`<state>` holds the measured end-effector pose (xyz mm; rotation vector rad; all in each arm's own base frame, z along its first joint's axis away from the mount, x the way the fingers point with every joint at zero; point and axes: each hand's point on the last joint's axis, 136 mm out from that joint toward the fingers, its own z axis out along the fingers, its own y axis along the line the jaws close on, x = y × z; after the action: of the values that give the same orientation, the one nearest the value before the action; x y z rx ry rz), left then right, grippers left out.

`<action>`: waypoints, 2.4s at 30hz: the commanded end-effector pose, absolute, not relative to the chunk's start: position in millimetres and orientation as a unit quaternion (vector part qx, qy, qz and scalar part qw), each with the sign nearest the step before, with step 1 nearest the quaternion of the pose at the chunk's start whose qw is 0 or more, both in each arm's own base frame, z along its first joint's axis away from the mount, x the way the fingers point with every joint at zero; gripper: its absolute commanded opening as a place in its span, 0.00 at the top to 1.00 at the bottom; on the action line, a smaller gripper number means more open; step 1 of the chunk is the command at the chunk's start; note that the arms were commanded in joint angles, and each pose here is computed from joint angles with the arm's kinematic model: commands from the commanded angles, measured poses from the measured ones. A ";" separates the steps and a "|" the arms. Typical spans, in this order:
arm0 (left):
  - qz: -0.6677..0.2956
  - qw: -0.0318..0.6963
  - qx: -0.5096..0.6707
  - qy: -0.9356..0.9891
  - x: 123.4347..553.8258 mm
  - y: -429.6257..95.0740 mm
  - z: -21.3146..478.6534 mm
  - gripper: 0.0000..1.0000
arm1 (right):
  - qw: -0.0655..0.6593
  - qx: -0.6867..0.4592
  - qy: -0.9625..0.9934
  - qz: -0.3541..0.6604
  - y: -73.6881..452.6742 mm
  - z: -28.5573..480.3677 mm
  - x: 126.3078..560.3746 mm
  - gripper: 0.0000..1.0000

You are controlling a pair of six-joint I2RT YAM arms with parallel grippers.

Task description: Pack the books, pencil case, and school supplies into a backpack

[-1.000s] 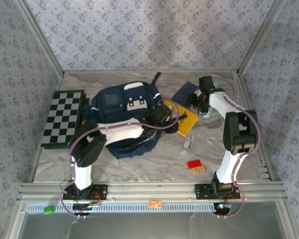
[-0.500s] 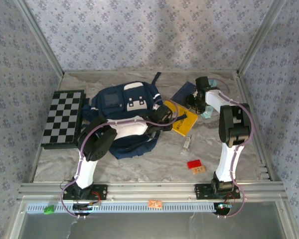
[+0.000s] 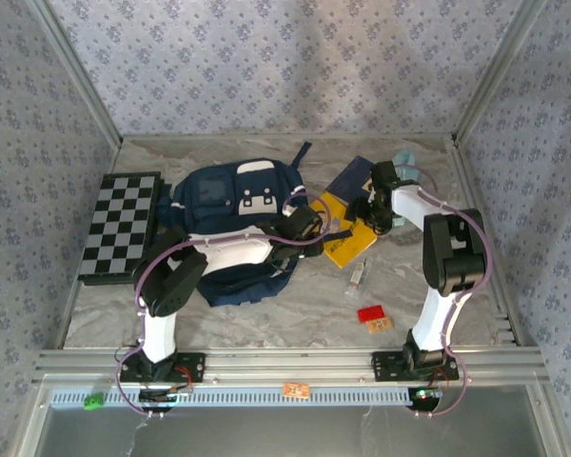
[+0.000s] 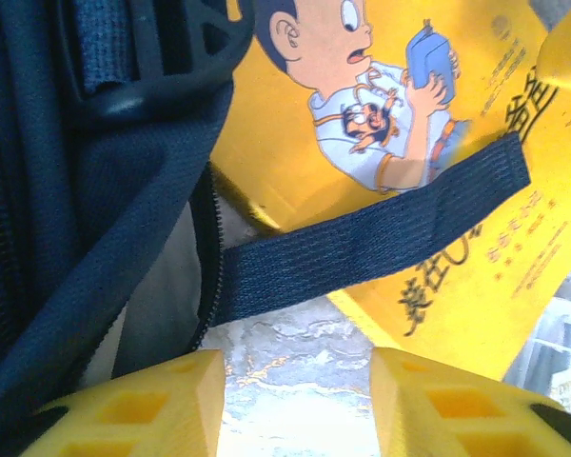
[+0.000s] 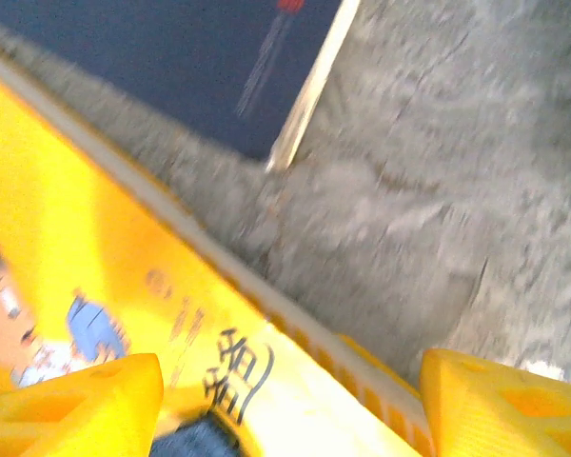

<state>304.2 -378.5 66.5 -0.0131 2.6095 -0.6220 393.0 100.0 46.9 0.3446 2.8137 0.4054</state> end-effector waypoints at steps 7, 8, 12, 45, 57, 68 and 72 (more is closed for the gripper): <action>-0.293 0.179 -0.076 0.936 288.7 -398.1 65.8 0.49 | 0.099 0.099 0.967 0.212 118.2 57.9 339.7 0.33; -0.300 0.179 -0.078 0.934 286.6 -403.2 67.3 0.50 | 0.101 0.100 0.970 0.198 110.4 58.7 340.7 0.33; -0.305 0.185 -0.083 0.931 282.5 -413.6 73.3 0.51 | 0.111 0.109 0.972 0.177 91.9 57.6 349.5 0.38; -0.241 0.164 -0.122 0.949 291.8 -396.1 13.8 0.61 | 0.082 0.072 0.933 0.343 130.8 68.0 338.0 0.47; -0.231 0.165 -0.115 0.952 290.5 -391.8 12.7 0.62 | 0.076 0.062 0.918 0.385 134.7 87.0 324.4 0.54; -0.237 0.167 -0.109 0.951 290.9 -394.2 16.8 0.62 | 0.086 0.081 0.924 0.363 121.1 80.3 327.4 0.77; -0.239 0.168 -0.108 0.950 291.7 -395.4 19.2 0.62 | 0.096 0.081 0.922 0.368 121.4 87.2 329.8 0.88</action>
<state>287.4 -409.7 32.0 -0.3076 2.6932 -0.7649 334.5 117.5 73.5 0.2481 2.7534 1.0474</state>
